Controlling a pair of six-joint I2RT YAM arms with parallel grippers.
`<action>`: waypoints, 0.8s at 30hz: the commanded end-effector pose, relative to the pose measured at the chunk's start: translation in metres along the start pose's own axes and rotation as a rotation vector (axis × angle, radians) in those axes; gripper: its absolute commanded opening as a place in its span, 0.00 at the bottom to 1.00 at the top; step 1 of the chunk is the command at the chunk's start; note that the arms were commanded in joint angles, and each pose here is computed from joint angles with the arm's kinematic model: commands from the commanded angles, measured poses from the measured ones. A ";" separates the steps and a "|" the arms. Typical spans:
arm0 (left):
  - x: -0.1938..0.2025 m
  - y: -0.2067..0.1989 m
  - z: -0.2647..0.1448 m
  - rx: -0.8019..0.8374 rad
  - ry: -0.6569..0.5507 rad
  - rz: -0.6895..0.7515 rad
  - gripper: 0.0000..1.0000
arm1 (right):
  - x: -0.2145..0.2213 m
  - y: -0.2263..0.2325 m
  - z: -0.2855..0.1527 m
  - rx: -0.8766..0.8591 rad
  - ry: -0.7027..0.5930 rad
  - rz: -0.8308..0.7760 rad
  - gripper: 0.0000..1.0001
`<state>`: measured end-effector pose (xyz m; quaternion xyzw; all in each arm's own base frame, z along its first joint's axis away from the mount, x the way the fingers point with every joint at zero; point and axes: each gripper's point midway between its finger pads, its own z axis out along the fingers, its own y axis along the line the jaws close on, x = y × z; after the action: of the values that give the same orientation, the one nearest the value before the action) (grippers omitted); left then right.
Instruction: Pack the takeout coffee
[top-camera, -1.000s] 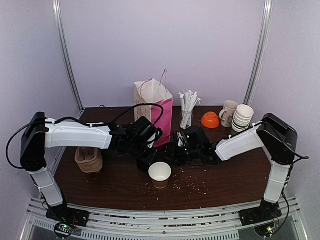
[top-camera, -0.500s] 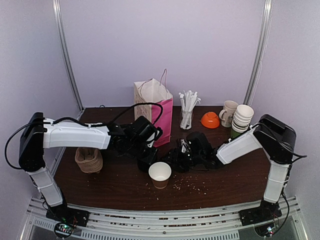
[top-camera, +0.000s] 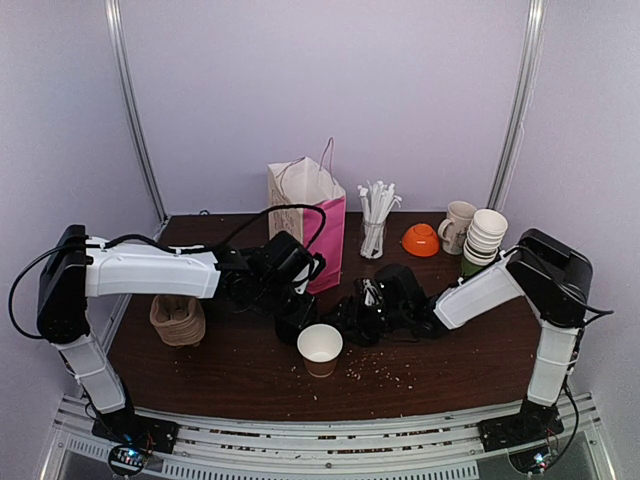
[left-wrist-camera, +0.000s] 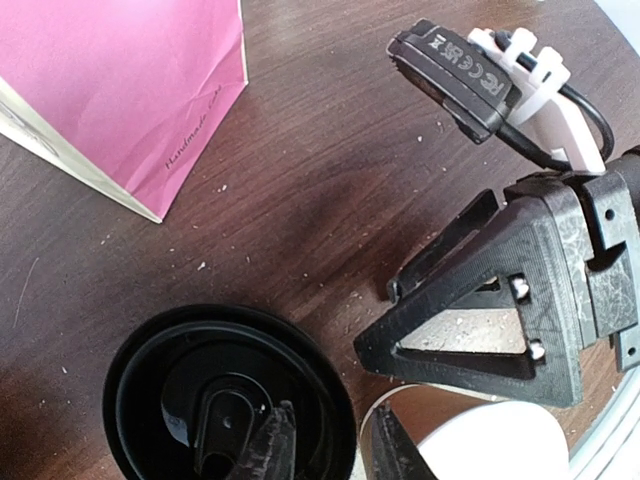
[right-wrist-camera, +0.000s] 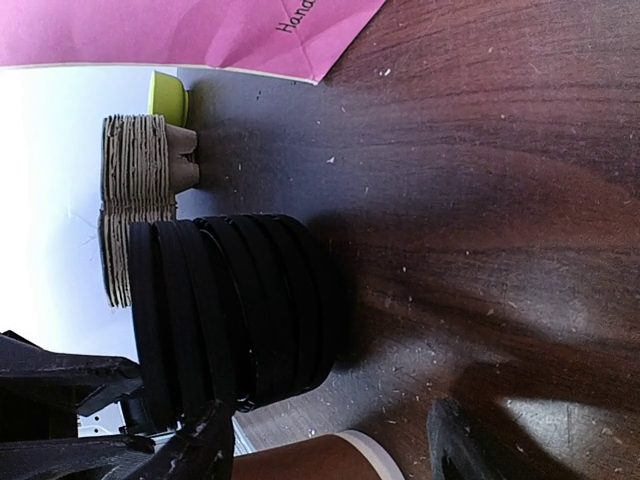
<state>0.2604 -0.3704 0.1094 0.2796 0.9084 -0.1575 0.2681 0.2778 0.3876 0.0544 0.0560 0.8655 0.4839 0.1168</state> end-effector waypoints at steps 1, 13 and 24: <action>-0.008 -0.007 0.000 0.024 -0.025 0.021 0.29 | -0.007 0.018 -0.005 -0.046 -0.013 -0.021 0.69; -0.004 -0.006 0.009 0.016 -0.003 0.041 0.20 | -0.009 0.025 -0.005 -0.055 -0.013 -0.033 0.68; -0.012 -0.002 0.001 -0.010 -0.036 0.019 0.05 | -0.009 0.027 -0.009 -0.055 -0.022 -0.046 0.68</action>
<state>0.2598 -0.3704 0.0955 0.2950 0.9087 -0.1449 0.2575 0.2789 0.3903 0.0594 0.0510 0.8628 0.4888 0.1188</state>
